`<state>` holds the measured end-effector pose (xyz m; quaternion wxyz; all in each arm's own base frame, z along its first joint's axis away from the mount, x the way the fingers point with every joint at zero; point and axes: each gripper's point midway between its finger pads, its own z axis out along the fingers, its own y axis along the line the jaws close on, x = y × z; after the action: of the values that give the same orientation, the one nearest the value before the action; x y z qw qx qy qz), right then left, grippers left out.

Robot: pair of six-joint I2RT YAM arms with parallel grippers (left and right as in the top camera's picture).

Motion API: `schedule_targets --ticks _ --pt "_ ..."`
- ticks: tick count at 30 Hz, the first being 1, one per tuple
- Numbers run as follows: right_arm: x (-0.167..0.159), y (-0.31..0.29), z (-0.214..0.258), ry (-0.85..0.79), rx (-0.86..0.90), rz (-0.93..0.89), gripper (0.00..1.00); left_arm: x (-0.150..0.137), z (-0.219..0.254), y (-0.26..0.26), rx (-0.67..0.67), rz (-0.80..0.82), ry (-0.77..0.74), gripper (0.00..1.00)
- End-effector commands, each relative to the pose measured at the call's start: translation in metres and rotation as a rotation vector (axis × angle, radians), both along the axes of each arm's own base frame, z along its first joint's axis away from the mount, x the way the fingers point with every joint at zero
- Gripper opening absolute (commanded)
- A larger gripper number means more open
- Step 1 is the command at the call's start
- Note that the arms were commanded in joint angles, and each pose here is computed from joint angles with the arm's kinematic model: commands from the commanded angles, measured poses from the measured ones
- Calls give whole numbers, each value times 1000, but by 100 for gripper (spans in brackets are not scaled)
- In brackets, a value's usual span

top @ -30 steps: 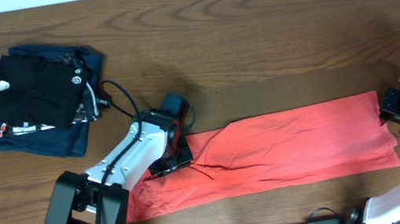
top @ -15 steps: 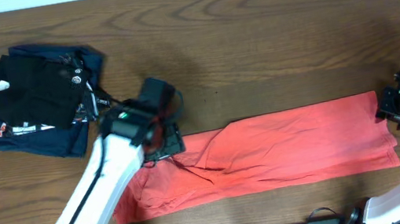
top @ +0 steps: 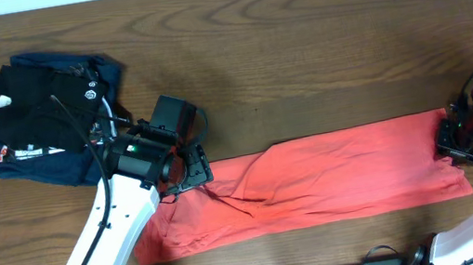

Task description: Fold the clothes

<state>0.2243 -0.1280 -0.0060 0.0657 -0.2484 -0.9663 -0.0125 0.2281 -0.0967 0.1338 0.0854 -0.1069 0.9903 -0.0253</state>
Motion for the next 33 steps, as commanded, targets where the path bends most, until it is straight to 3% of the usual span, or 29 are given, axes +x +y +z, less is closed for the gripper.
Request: schedule_targets --ticks 1,4,10,19,23,33 --pt "-5 1 -13 17 0 -3 10 2 2 5 20 4 -12 75" --pt "0 -2 -13 -3 -14 -21 1 2 2 5 20 4 -13 75" --pt "30 -32 8 -97 -65 -201 1 7 3 3 12 4 -32 75" --pt "58 -106 85 -184 -237 -278 1 12 4 7 5 29 -47 75" --pt "60 -91 104 -167 -190 -252 1 13 4 8 5 32 -47 75" --pt "61 6 108 -5 -90 54 1 13 4 8 5 32 -46 75"
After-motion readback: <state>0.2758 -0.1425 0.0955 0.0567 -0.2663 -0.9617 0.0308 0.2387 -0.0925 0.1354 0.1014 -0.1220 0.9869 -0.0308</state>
